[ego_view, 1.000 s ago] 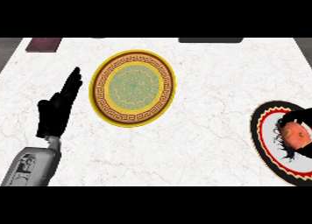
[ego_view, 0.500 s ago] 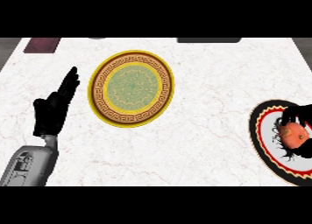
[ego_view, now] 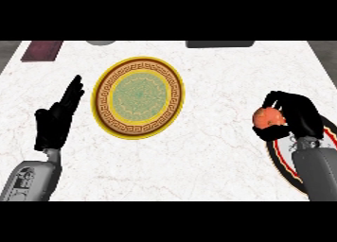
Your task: Pick the squash from the plate and place it in the plate
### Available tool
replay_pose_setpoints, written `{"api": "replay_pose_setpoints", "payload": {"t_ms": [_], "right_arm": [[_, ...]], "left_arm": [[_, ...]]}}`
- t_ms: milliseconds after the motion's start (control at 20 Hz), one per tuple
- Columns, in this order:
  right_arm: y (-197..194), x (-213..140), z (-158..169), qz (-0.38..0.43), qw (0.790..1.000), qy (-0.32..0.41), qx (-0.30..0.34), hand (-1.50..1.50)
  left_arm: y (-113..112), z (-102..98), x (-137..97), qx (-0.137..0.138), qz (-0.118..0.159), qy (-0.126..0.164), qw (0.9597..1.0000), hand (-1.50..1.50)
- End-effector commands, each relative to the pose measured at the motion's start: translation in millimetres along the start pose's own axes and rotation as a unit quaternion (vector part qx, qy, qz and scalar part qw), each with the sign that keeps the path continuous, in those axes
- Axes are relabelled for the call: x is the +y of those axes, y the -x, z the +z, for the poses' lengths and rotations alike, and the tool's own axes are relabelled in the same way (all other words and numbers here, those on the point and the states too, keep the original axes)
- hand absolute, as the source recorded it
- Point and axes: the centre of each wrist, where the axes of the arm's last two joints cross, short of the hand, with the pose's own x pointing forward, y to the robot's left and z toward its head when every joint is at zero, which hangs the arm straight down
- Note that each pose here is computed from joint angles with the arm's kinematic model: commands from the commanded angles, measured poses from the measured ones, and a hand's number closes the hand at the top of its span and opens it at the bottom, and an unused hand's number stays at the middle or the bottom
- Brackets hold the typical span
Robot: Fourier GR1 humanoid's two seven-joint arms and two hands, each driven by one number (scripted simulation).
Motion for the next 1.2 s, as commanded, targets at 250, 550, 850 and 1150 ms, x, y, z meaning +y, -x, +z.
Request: {"api": "replay_pose_setpoints", "payload": {"t_ms": [250,550,850,1150], "right_arm": [[-138.9,-59.0,39.0,-0.056,0.983,0.140,-0.104,1.50],[-208.2,-45.8,52.7,-0.110,0.981,0.091,-0.133,1.50],[-250.8,-39.4,7.3,-0.131,0.984,0.046,-0.116,1.50],[-285.5,-4.5,-23.6,-0.131,0.984,0.044,-0.112,1.50]], "left_arm": [[-1.0,-6.9,-8.7,-0.014,0.004,0.000,0.9999,0.00],[-11.2,-9.5,-5.6,-0.012,0.007,0.011,0.9998,0.00],[-22.1,-16.2,-11.5,-0.015,-0.001,0.017,0.9998,0.00],[-26.9,-21.5,-10.0,-0.025,0.001,0.024,0.9994,0.00]]}}
